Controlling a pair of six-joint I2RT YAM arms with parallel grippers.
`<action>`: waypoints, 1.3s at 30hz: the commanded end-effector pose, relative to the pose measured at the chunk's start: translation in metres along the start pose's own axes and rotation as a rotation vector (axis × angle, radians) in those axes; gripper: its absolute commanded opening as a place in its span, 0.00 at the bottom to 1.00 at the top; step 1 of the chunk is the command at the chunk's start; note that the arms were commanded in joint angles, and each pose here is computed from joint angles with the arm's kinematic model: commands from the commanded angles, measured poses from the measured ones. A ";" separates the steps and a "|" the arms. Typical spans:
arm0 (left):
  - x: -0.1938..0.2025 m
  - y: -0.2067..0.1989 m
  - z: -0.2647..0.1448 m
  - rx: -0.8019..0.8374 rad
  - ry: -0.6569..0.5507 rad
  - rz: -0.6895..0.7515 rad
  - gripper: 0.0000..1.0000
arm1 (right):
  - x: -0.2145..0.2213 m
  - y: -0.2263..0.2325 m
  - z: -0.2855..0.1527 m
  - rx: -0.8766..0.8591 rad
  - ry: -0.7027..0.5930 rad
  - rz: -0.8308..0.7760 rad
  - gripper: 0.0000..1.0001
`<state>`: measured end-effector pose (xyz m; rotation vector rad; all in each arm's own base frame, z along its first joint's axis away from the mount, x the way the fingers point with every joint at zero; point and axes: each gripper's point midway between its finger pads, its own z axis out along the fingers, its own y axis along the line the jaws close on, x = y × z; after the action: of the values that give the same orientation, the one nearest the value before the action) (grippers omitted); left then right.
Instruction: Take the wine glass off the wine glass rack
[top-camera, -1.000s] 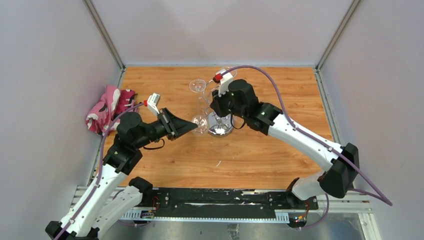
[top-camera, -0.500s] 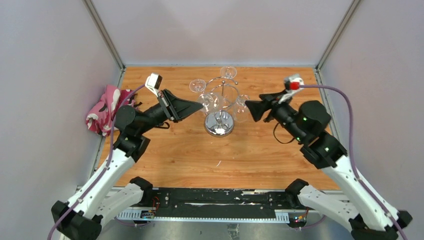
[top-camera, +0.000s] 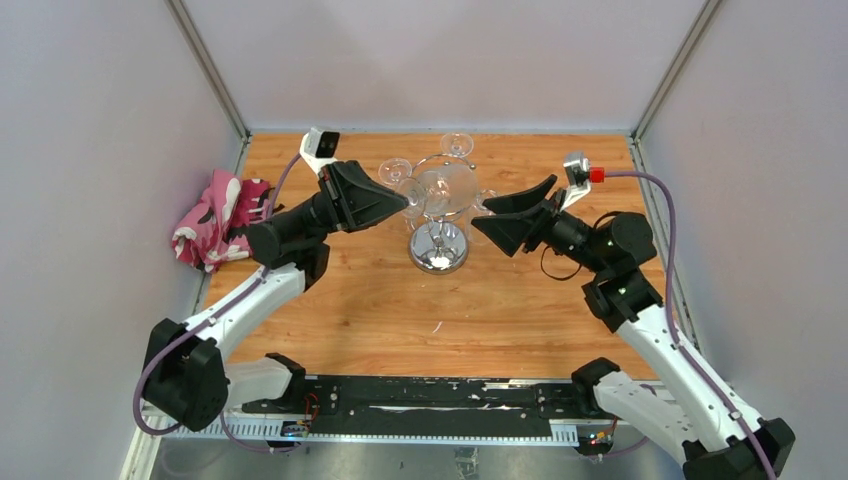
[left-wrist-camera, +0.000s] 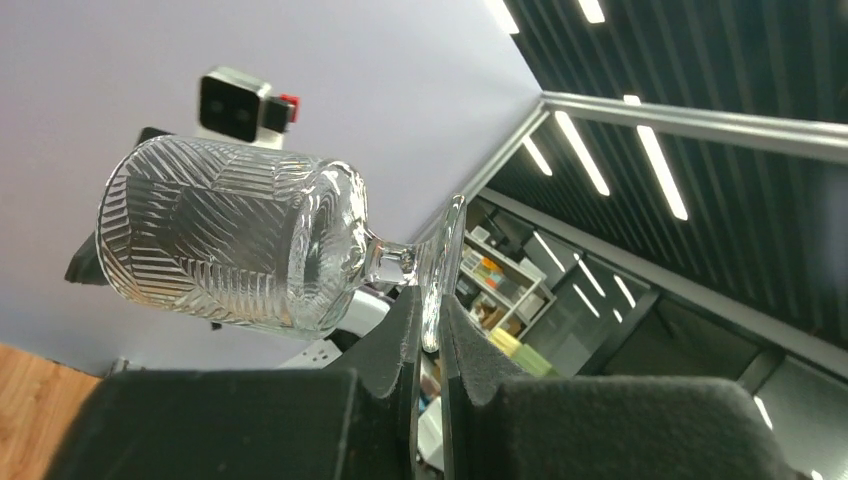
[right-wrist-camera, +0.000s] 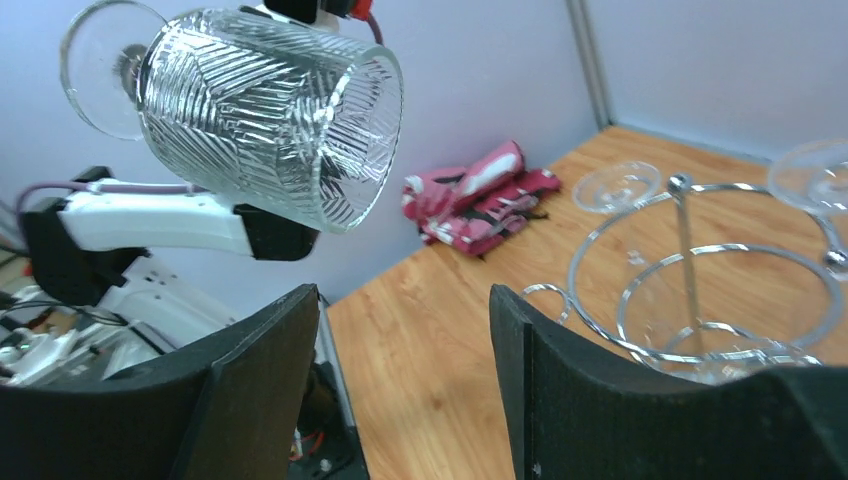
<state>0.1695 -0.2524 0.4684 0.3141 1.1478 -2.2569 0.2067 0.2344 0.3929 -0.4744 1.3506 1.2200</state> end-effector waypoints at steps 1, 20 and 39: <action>0.012 -0.061 0.001 0.185 0.049 0.170 0.00 | -0.033 0.054 -0.009 -0.289 -0.110 -0.023 0.68; 0.013 -0.050 -0.004 0.162 0.031 0.149 0.00 | -0.046 0.070 0.004 -0.600 -0.172 0.106 0.62; 0.013 -0.034 -0.006 0.132 0.023 0.134 0.00 | -0.050 0.084 0.017 -0.692 -0.123 0.164 0.48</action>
<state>0.1474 -0.2422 0.4644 0.3942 1.0627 -2.2502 0.1764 0.2583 0.4595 -0.6631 0.9432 1.8010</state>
